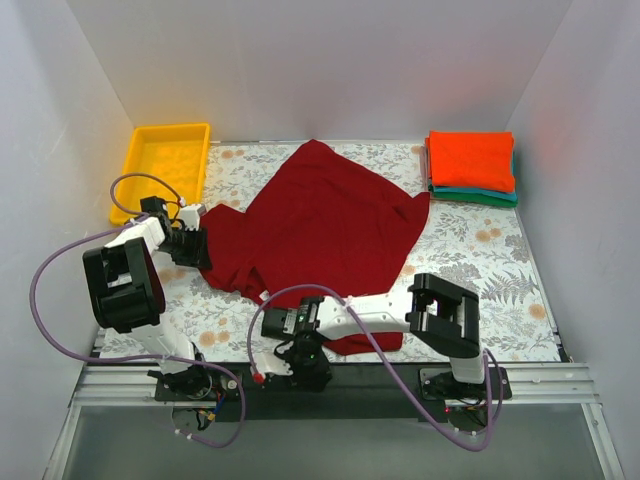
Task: Fold and stack the t-shirts
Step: Flatten the tshirt out
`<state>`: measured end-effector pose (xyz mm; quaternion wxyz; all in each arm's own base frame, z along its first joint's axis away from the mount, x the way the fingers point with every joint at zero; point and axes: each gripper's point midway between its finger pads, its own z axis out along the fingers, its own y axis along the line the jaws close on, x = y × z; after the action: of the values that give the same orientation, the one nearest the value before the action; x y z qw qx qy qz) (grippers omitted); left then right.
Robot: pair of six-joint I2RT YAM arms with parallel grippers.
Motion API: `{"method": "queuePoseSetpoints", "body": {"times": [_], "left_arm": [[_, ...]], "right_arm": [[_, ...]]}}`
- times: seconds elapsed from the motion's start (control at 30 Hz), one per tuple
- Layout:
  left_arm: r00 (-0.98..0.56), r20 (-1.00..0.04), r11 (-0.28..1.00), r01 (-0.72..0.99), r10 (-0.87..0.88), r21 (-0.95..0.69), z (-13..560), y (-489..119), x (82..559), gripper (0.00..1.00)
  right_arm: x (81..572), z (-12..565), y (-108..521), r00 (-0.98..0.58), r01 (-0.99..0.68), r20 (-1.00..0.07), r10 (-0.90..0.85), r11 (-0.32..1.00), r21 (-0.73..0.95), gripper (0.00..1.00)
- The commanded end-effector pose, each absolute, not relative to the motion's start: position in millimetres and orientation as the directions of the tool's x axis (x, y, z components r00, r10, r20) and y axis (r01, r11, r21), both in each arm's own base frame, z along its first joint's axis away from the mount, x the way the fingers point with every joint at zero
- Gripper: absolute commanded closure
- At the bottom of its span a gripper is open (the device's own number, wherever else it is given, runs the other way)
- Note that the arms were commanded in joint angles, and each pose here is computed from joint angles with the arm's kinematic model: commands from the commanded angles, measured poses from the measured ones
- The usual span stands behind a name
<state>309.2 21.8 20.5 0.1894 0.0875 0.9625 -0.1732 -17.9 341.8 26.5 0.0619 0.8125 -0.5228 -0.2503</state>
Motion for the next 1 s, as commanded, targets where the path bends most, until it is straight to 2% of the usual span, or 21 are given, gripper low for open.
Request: {"method": "queuePoseSetpoints", "body": {"times": [0.0, 0.03, 0.1, 0.2, 0.3, 0.6, 0.97], "left_arm": [[-0.899, -0.421, 0.939, 0.243, 0.124, -0.244, 19.5, 29.7, 323.1, 0.67], [-0.897, -0.425, 0.939, 0.244, 0.123, -0.243, 20.5, 30.3, 324.1, 0.67], [-0.897, -0.424, 0.937, 0.245, 0.121, -0.250, 20.4, 28.5, 323.4, 0.67], [-0.899, -0.420, 0.934, 0.247, 0.121, -0.259, 19.3, 25.0, 323.7, 0.67], [-0.899, -0.420, 0.934, 0.247, 0.122, -0.259, 18.6, 23.6, 324.1, 0.66], [-0.902, -0.415, 0.934, 0.246, 0.121, -0.260, 16.1, 22.8, 327.7, 0.62], [-0.907, -0.404, 0.933, 0.239, 0.116, -0.269, 10.7, 20.4, 327.5, 0.61]], "right_arm": [[21.9, 61.0, 355.3, 0.214, -0.874, -0.433, -0.875, -0.370, 0.316, 0.53], [34.5, 69.8, 360.1, 0.164, -0.889, -0.459, -0.873, -0.333, 0.316, 0.48], [79.5, 93.8, 368.1, 0.028, -0.932, -0.518, -0.855, -0.210, 0.296, 0.48], [132.6, 118.8, 371.6, -0.086, -0.965, -0.599, -0.796, -0.084, 0.250, 0.48], [160.7, 123.3, 373.6, -0.126, -0.977, -0.619, -0.776, -0.010, 0.212, 0.47], [144.4, 92.3, 379.4, -0.148, -0.942, -0.580, -0.801, -0.064, 0.329, 0.34], [120.2, 62.7, 383.0, -0.096, -0.921, -0.540, -0.836, -0.131, 0.366, 0.40]]}}
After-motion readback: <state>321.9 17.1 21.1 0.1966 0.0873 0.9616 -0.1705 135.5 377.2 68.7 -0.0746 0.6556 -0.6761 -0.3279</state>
